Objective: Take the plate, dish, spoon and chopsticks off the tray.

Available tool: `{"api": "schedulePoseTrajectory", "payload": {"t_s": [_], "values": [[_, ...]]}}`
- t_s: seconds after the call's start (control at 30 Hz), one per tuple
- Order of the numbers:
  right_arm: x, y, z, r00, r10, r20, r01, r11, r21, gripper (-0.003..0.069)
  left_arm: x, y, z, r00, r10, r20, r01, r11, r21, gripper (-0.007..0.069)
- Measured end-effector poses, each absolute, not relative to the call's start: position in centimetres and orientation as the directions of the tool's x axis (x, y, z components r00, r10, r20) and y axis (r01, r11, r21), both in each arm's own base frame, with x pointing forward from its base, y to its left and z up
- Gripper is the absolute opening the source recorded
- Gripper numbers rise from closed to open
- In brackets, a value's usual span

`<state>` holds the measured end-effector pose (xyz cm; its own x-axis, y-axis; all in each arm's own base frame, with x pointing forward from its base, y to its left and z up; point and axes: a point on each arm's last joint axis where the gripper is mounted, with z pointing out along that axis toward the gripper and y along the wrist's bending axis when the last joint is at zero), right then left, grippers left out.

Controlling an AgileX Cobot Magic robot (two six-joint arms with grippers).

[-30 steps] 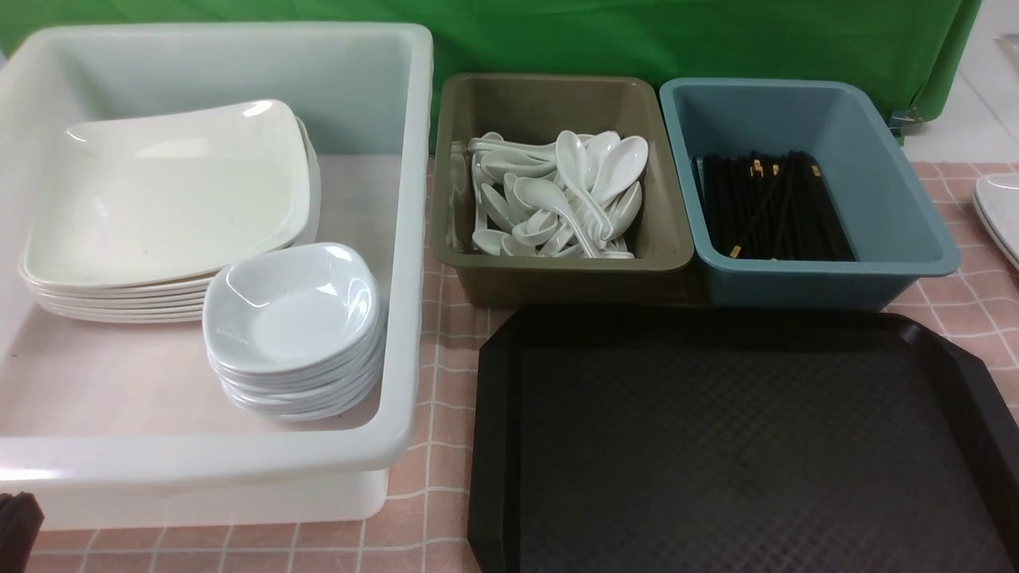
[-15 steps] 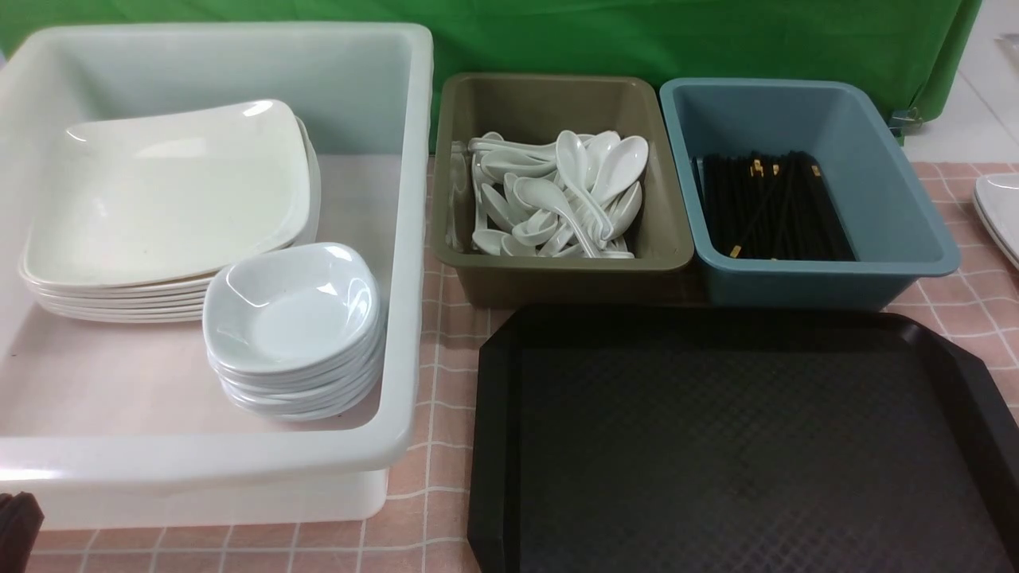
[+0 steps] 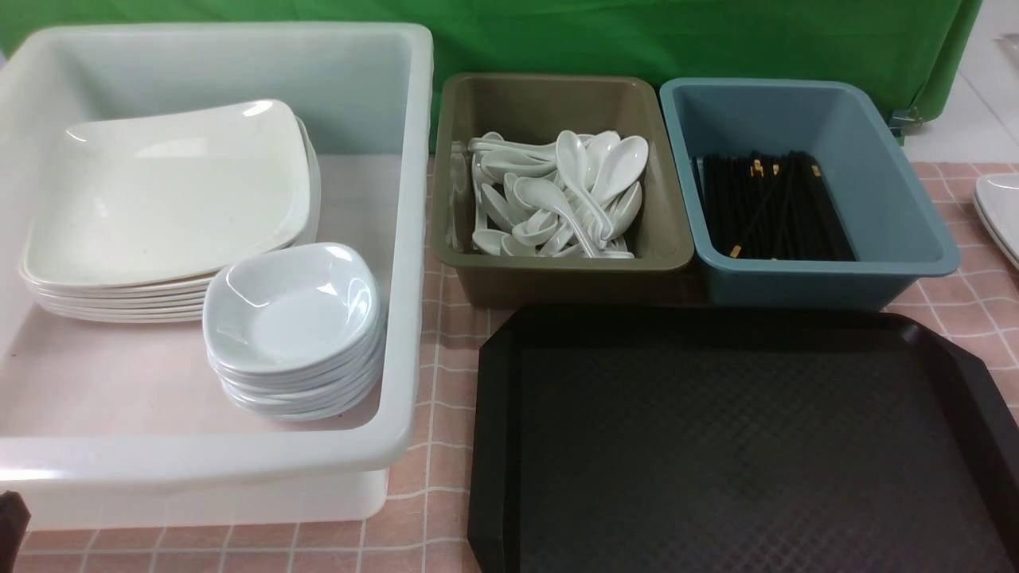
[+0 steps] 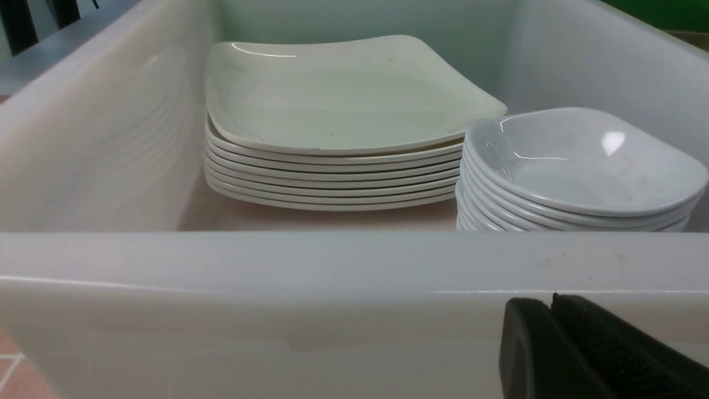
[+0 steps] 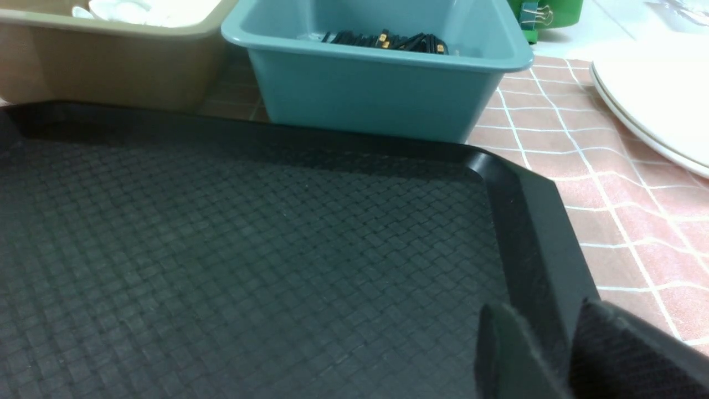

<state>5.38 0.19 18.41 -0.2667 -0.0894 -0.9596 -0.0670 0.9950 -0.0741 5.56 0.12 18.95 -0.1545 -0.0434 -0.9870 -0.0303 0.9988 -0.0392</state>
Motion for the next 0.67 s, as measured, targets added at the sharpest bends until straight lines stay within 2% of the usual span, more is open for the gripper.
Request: {"api": "schedulePoseTrajectory", "payload": {"t_s": [0.67], "values": [[5.38, 0.19, 18.4, -0.268, -0.089, -0.959, -0.067, 0.995, -0.074, 0.0244, 5.56, 0.12, 18.95, -0.155, -0.037, -0.987, -0.03, 0.999, -0.033, 0.0018]]}}
